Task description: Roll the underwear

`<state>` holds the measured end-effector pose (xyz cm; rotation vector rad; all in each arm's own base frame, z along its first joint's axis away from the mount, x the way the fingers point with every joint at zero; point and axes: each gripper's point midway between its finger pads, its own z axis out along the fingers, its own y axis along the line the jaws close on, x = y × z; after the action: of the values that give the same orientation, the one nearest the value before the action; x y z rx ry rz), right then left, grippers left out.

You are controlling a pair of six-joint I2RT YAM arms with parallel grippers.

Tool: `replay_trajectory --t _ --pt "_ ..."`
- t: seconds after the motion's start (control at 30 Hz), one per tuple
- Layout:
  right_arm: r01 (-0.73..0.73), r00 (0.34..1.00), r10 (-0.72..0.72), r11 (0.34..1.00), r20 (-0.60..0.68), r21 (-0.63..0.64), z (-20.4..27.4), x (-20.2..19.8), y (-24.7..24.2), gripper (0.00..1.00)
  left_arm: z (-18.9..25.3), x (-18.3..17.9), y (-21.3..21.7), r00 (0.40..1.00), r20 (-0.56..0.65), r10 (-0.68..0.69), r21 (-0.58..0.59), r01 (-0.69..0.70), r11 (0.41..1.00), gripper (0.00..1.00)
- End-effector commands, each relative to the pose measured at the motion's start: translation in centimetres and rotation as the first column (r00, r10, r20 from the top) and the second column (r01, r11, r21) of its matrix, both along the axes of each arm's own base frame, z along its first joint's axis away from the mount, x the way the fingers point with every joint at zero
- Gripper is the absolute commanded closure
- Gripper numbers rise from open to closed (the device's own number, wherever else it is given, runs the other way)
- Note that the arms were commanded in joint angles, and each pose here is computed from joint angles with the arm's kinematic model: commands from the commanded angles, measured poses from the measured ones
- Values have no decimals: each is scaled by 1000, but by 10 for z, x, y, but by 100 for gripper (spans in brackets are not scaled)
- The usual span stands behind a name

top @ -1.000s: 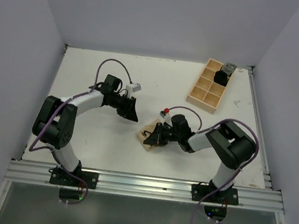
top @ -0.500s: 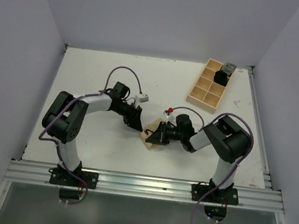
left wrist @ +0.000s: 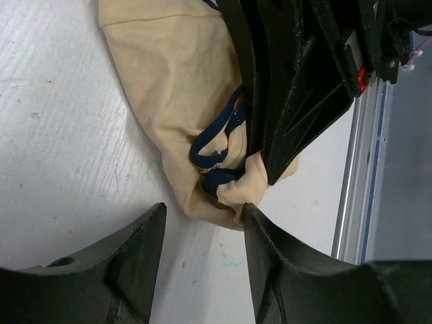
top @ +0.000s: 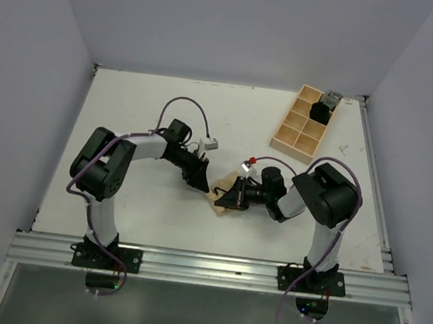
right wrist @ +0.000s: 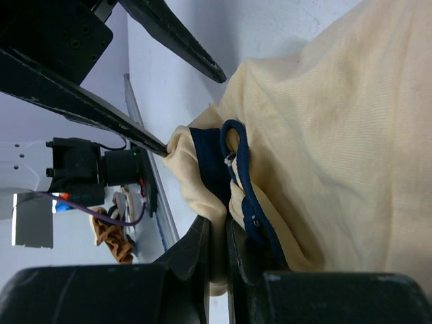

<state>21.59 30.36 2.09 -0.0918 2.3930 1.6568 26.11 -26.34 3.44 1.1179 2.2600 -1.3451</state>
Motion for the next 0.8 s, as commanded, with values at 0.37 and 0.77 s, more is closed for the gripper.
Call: replay_trajectory --t 0.37,0.77 --pt "-30 999 30 999 -29 19 -7 -9 -3 100 43 12 0 933 287 -216 -67 244 967 47" --pt "-45 998 47 998 -48 35 -11 -16 -4 100 37 -16 -23 864 336 -375 52 381 923 46"
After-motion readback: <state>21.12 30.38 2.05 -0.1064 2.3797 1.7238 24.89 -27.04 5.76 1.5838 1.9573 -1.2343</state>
